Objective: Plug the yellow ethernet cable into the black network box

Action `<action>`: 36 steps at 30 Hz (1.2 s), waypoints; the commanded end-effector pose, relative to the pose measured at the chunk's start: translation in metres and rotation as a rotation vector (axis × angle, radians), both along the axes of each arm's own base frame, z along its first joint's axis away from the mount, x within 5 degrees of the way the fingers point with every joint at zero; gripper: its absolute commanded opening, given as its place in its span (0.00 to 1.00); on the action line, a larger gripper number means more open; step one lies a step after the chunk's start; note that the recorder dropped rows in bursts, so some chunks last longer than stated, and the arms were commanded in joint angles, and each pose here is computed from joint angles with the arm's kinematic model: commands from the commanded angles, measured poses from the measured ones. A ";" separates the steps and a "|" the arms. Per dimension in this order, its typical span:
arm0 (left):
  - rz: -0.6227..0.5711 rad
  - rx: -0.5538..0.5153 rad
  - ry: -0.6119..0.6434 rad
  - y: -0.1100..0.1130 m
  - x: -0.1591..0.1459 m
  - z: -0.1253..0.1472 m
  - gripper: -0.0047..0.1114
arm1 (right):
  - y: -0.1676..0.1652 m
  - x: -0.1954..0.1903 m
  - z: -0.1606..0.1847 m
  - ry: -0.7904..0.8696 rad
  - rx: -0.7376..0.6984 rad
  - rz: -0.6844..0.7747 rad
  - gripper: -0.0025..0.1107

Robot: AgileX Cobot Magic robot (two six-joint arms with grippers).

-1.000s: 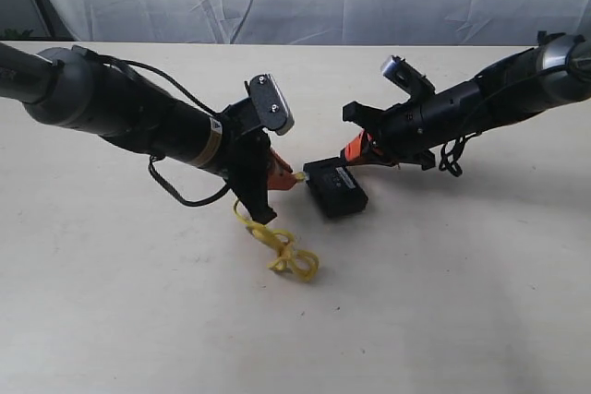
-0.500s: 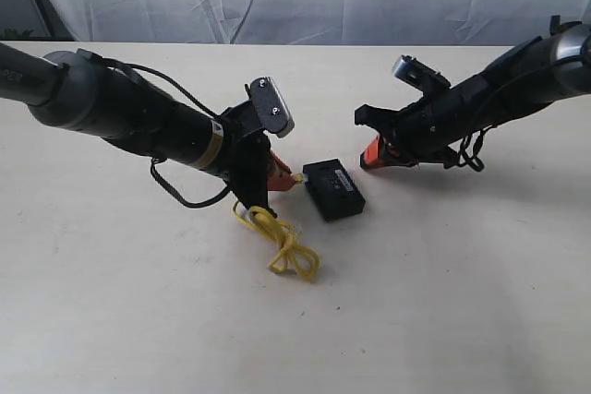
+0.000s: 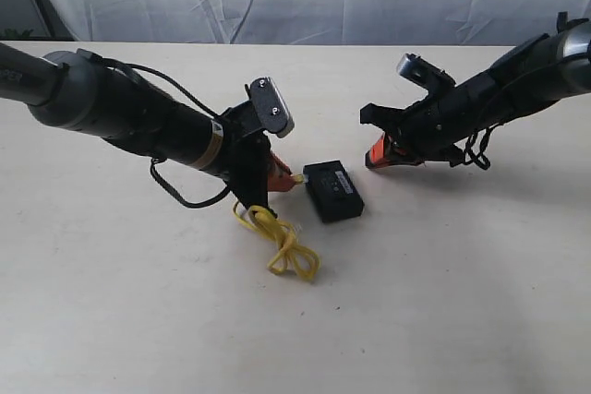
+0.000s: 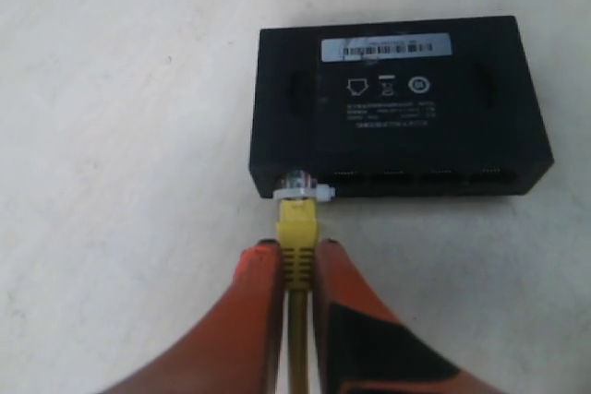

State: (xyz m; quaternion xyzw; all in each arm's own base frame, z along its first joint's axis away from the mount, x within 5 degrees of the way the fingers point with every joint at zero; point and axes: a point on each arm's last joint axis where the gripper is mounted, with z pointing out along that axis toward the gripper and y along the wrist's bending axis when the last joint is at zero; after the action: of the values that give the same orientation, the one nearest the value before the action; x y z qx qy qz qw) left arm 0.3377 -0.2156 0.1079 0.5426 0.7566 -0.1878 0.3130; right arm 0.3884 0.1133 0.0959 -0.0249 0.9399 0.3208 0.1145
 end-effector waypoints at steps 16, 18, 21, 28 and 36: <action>-0.022 -0.028 0.015 -0.006 -0.003 0.003 0.04 | 0.055 -0.013 0.010 -0.057 0.083 0.159 0.02; -0.022 -0.028 0.015 -0.006 -0.003 0.003 0.04 | 0.056 -0.012 0.012 -0.067 0.106 0.156 0.02; -0.022 -0.028 0.015 -0.006 -0.003 0.003 0.04 | 0.056 -0.012 0.012 -0.075 0.103 0.167 0.02; -0.025 -0.028 0.012 -0.006 -0.003 0.003 0.04 | 0.058 -0.015 0.013 -0.093 0.114 0.224 0.02; -0.027 -0.030 0.014 -0.006 -0.004 0.003 0.04 | 0.067 -0.020 0.013 -0.108 0.107 0.277 0.02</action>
State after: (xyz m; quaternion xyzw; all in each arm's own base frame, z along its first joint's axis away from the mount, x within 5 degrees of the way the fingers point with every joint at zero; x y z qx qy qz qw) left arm 0.3377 -0.2134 0.1059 0.5512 0.7550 -0.1732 0.3100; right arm 0.3824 0.1577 0.1016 -0.1335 0.9211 0.3295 0.1584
